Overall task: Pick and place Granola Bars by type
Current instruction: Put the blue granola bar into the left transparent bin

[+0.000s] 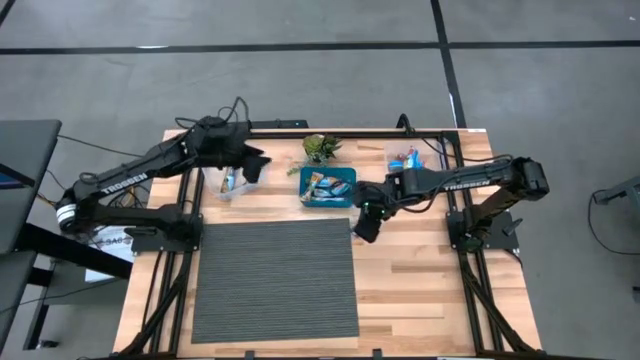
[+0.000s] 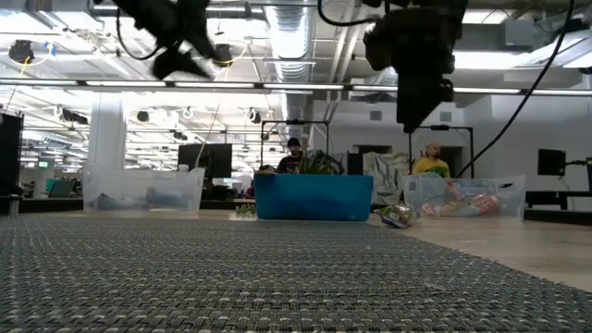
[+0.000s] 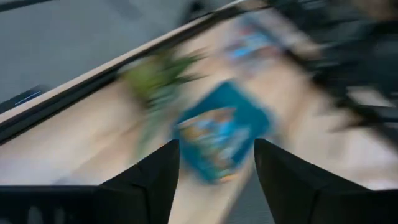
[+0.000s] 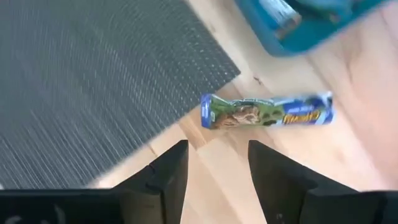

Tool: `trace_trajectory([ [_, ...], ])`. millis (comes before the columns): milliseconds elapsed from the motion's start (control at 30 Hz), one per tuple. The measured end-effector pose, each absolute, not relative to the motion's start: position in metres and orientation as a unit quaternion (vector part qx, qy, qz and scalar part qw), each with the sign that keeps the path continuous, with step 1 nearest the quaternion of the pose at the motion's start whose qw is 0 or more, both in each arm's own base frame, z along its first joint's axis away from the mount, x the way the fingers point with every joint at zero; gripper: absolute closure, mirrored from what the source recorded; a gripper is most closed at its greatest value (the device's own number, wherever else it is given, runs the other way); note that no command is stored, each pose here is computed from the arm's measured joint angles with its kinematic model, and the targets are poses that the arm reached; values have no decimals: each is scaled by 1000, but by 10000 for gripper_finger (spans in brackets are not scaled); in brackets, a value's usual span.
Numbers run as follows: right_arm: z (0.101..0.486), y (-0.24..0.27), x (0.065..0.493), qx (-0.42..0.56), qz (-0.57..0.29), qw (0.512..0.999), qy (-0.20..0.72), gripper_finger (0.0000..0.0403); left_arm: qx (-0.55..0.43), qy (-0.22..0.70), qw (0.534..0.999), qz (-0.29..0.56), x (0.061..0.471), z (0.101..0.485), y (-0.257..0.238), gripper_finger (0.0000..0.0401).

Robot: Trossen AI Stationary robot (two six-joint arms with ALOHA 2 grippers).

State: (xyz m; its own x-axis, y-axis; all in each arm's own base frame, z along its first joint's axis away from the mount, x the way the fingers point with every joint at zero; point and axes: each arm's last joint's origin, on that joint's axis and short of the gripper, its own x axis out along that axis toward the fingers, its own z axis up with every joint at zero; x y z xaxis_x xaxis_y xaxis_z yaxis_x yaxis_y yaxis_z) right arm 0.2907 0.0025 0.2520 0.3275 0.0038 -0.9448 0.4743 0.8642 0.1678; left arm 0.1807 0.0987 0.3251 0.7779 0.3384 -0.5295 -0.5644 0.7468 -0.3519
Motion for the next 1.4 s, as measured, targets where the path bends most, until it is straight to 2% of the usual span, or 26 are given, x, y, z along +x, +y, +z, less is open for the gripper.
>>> trace_trajectory([
  [133,234,-6,290,317,-241,737,545,244,-238,168,945,148,194,338,86,216],
  [333,198,-13,288,422,-354,647,527,238,-227,157,955,105,202,342,72,227],
  [767,165,-13,307,503,-418,583,482,232,-215,185,956,83,202,338,64,230],
  [1033,150,-21,321,529,-413,580,462,233,-210,206,954,52,201,335,62,230],
  [1200,132,-23,326,535,-399,558,493,233,-213,210,953,45,201,334,61,230],
  [1300,130,-21,329,533,-396,559,497,241,-215,215,952,45,200,333,61,230],
  [1400,132,-19,331,519,-395,571,498,268,-216,219,951,45,200,333,61,230],
])
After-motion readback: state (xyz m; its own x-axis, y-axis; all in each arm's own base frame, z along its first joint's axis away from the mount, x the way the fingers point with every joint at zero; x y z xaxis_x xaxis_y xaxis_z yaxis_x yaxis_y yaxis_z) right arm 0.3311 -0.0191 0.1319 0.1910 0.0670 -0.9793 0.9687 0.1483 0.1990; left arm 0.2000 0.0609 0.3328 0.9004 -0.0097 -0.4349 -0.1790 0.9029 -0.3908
